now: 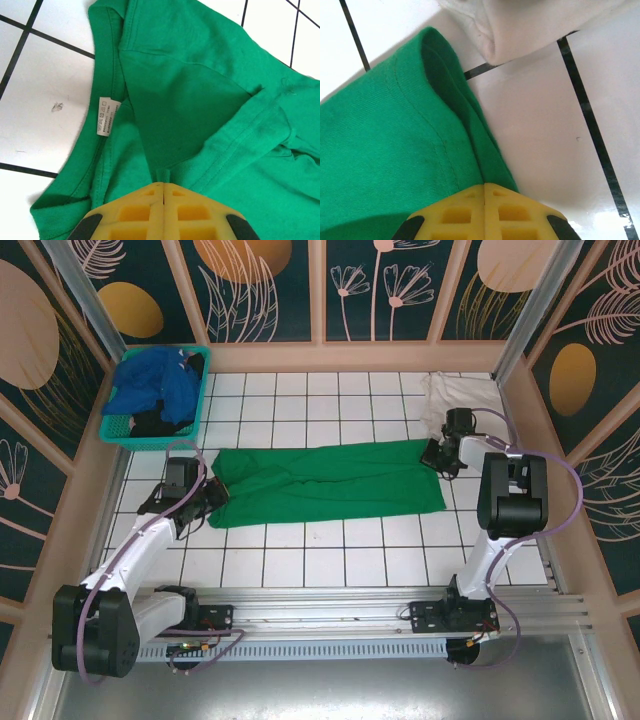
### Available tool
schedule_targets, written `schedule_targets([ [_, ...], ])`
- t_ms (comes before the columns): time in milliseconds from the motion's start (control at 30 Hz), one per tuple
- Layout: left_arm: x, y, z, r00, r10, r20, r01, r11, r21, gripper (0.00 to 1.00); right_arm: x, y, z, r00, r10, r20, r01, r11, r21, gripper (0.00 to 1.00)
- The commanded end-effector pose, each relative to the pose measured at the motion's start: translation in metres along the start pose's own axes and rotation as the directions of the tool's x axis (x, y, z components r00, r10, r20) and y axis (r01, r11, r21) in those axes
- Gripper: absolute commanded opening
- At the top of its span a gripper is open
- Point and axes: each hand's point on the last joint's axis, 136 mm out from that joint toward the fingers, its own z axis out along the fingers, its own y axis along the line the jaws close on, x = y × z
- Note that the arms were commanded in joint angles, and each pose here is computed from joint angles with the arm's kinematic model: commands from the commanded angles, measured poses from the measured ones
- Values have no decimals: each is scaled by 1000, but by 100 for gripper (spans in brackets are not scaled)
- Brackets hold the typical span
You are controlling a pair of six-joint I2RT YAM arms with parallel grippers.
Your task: Fold and stack the t-shirts
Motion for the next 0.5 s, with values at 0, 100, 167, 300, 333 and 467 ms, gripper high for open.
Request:
schedule_targets([
  [0,6,0,0,1000,-25,-12,25,1000,18,0,-7,2,-11,999,-9,39,9,1000,-7,3],
  [100,12,-9,0,999,-30,-41,33,997,69,8,-7,-4,-13,999,-2,33,1,1000,31,16],
  [167,9,-13,-4,999,-24,-39,27,996,80,21,-9,-5,-22,999,-2,49,-1,998,56,22],
  [300,-9,-22,-17,1000,3,15,-4,996,87,48,-11,-6,-50,993,-32,113,13,985,170,29],
  [333,-12,-25,-18,1000,8,24,-10,995,96,48,-9,-3,-56,991,-47,129,21,981,194,32],
  [467,-18,-44,1,998,66,-5,-65,991,117,49,13,25,-66,982,-99,162,74,985,153,38],
])
